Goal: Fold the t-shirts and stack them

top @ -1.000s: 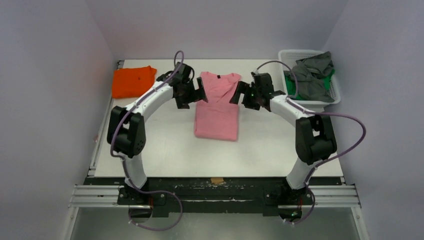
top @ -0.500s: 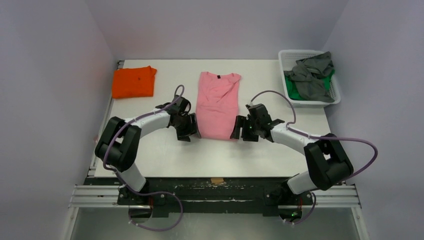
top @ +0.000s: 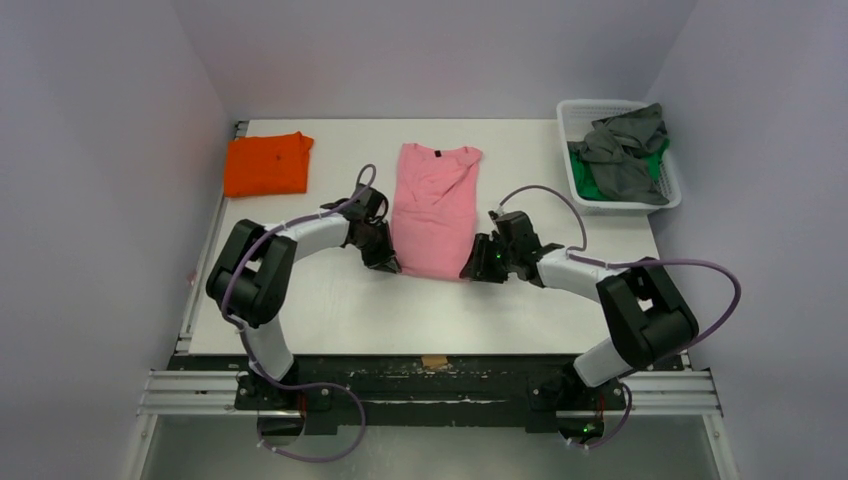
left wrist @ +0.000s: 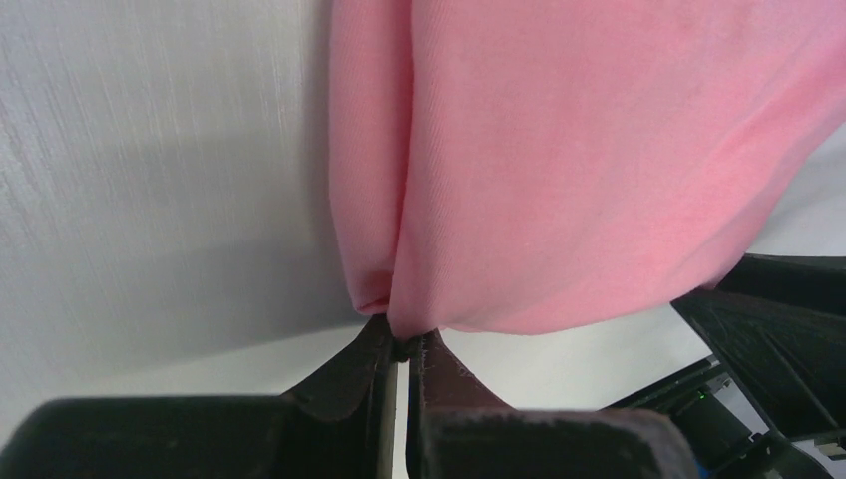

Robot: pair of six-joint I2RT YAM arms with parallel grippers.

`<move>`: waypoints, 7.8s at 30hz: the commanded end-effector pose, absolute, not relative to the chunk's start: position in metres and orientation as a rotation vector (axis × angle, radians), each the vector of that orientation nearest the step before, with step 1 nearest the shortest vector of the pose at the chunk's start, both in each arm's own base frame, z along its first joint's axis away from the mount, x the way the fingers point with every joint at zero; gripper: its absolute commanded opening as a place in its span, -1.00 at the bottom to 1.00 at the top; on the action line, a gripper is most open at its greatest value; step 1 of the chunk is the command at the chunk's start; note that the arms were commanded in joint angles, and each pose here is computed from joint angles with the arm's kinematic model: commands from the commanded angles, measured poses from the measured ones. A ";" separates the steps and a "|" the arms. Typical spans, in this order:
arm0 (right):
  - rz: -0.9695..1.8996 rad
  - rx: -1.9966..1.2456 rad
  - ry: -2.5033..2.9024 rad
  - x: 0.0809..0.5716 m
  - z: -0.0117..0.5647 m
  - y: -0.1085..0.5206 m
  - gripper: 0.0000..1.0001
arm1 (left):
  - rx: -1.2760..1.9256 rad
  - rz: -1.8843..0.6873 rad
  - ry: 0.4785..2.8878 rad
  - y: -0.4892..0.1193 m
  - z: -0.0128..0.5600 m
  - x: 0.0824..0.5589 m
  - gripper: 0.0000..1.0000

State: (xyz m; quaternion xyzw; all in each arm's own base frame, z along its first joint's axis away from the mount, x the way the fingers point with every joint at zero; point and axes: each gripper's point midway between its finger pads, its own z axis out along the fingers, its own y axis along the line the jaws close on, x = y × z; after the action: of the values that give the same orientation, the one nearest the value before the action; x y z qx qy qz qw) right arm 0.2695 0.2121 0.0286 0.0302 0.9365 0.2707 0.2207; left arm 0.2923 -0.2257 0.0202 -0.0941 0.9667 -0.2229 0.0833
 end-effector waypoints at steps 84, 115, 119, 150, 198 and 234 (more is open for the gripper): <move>0.453 0.290 2.297 0.476 0.129 0.145 0.81 | -0.254 -0.498 2.601 -0.211 0.121 0.440 0.96; 0.341 0.417 2.168 0.339 0.171 0.086 0.98 | -0.210 -0.458 2.831 -0.236 0.026 0.418 -1.00; 0.317 0.422 2.139 0.336 0.176 0.079 0.98 | -0.175 -0.304 2.784 -0.215 0.039 0.425 -1.00; 0.179 0.474 2.073 0.335 0.181 0.054 0.98 | 0.050 0.796 2.166 0.005 0.221 0.576 -1.00; 0.087 0.515 2.121 0.342 0.165 0.046 0.98 | -0.437 0.663 2.112 0.181 0.203 0.600 -0.40; 0.150 0.595 2.131 0.224 0.125 0.025 0.98 | -0.281 -0.169 2.308 -0.115 0.127 0.237 1.00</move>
State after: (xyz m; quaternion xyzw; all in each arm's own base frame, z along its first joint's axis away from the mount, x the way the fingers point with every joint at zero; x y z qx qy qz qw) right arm 0.2235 0.0284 0.1207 0.2339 0.8663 0.0655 0.4364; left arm 0.2306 -0.1299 0.1101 -0.0638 0.9345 -0.0958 0.3368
